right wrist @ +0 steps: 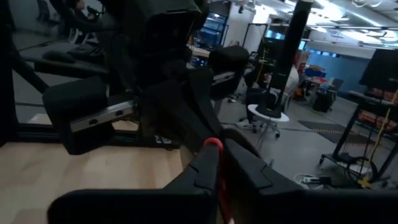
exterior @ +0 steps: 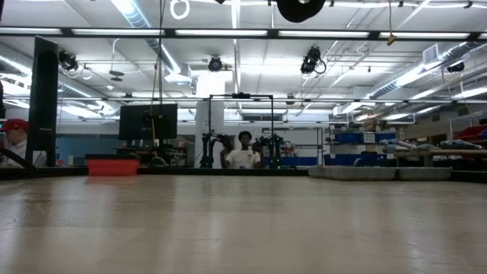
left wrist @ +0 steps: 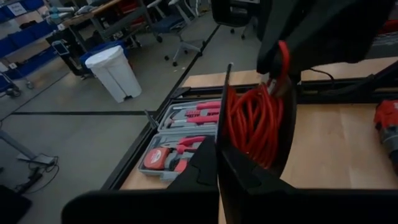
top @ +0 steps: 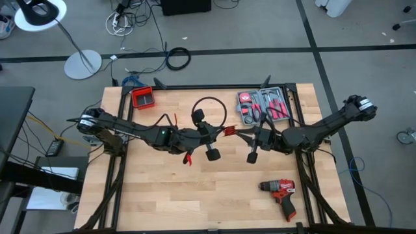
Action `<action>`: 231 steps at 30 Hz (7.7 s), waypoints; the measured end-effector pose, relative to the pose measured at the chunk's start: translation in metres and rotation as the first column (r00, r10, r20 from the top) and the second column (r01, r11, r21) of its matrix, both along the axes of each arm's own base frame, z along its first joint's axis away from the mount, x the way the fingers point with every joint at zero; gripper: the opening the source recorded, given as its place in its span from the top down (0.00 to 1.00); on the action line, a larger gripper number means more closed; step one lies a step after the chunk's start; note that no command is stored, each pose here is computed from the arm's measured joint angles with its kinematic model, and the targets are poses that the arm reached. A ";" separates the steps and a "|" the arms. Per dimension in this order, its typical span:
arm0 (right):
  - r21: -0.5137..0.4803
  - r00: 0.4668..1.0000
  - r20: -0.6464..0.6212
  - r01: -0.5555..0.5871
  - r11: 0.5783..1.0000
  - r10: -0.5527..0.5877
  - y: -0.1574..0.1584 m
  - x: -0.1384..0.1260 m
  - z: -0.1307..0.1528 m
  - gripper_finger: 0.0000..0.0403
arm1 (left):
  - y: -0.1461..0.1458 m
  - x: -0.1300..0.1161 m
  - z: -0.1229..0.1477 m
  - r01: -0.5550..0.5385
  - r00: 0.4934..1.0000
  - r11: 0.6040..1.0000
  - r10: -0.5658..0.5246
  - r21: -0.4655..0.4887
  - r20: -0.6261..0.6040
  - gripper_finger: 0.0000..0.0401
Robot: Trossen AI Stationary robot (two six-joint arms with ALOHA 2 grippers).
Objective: Coil cords
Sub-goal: Coil the red wire onto the black spool
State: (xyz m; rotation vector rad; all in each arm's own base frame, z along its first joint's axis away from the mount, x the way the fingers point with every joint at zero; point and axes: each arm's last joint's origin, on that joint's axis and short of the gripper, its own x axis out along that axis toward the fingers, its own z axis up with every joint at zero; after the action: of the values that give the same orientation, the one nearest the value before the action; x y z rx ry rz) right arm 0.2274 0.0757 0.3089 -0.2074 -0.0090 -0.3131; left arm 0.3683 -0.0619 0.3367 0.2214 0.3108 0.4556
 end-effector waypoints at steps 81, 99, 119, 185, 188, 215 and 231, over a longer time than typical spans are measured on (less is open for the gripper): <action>-0.201 0.992 0.035 0.127 0.971 -0.123 -0.012 0.011 0.042 0.74 | 0.002 0.003 0.009 0.037 0.993 0.996 -0.027 -0.082 0.113 1.00; -0.161 0.997 -0.032 0.070 0.985 -0.076 -0.003 0.027 0.033 0.74 | 0.003 0.004 0.011 0.009 0.991 0.998 0.000 -0.066 0.132 1.00; -0.152 0.999 -0.041 -0.031 0.988 0.025 0.005 0.041 0.021 0.74 | 0.005 0.005 0.016 -0.009 0.979 0.997 0.024 -0.074 0.200 1.00; -0.162 0.878 -0.444 0.116 0.980 -0.178 0.030 -0.009 -0.023 0.77 | -0.004 0.004 0.012 0.067 0.985 0.990 -0.046 -0.120 0.168 1.00; -0.147 0.875 -0.451 0.121 0.982 -0.175 0.031 -0.011 -0.025 0.77 | -0.004 0.004 0.011 0.067 0.986 0.991 -0.047 -0.119 0.163 1.00; 0.481 0.935 0.122 -0.349 0.804 0.333 0.014 0.001 -0.067 0.77 | -0.003 0.004 0.016 0.066 0.984 0.997 -0.060 -0.028 0.170 1.00; 0.490 0.888 0.217 -0.459 0.741 0.406 0.009 0.026 -0.078 0.77 | -0.003 0.005 0.019 0.063 0.981 0.998 -0.061 -0.008 0.182 1.00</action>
State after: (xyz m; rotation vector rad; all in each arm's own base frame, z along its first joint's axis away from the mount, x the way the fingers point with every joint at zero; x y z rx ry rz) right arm 0.2539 0.0849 0.2310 0.3676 -0.0655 0.1544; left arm 0.3730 -0.0651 0.3553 0.1745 0.1273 0.4090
